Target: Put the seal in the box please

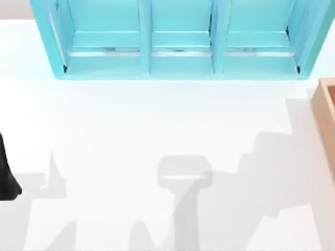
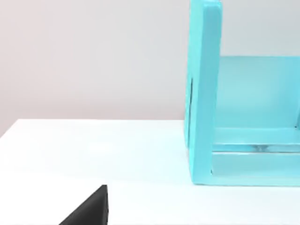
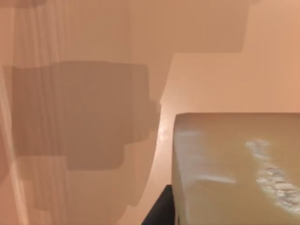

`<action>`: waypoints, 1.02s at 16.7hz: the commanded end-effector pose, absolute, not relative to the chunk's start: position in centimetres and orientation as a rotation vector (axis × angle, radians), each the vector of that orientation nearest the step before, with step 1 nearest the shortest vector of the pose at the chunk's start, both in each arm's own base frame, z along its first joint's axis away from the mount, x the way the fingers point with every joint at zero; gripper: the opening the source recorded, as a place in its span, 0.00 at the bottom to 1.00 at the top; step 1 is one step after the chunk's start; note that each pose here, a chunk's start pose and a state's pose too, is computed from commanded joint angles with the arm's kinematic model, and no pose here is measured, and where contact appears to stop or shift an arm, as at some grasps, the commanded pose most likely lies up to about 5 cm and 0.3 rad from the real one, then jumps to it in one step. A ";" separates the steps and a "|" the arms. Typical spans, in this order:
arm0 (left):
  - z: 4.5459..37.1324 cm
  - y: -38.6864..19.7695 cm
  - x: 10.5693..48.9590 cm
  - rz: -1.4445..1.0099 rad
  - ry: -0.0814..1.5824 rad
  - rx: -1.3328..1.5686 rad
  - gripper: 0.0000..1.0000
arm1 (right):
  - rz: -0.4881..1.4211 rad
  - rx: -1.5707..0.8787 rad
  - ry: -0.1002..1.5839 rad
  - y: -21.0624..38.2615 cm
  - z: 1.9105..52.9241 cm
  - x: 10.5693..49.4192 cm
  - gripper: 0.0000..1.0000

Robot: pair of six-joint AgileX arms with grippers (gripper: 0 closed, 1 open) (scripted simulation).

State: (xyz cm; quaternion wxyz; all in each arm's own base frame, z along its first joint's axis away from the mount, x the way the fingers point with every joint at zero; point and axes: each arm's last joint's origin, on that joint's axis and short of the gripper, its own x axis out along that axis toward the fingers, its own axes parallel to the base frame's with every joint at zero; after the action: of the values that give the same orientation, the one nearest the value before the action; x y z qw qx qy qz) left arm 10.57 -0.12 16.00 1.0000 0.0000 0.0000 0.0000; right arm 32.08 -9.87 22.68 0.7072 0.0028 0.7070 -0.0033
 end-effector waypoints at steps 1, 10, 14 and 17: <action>16.0 -0.1 10.6 0.000 0.000 0.000 1.00 | -0.007 0.007 1.571 -9.9 21.9 32.0 0.00; 16.0 -0.1 10.6 0.000 0.000 0.000 1.00 | -0.007 0.009 1.572 -9.8 21.0 31.9 0.23; 16.0 -0.1 10.6 0.000 0.000 0.000 1.00 | -0.007 0.009 1.572 -9.8 21.0 31.9 0.53; 16.0 -0.1 10.6 0.000 0.000 0.000 1.00 | -0.007 0.009 1.572 -9.8 21.0 31.9 0.75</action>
State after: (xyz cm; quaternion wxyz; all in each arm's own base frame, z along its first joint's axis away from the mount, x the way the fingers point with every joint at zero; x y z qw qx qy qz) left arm 10.57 -0.12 16.00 1.0000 0.0000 0.0000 0.0000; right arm 31.87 -9.84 20.98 0.7067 0.0040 0.7075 -0.0031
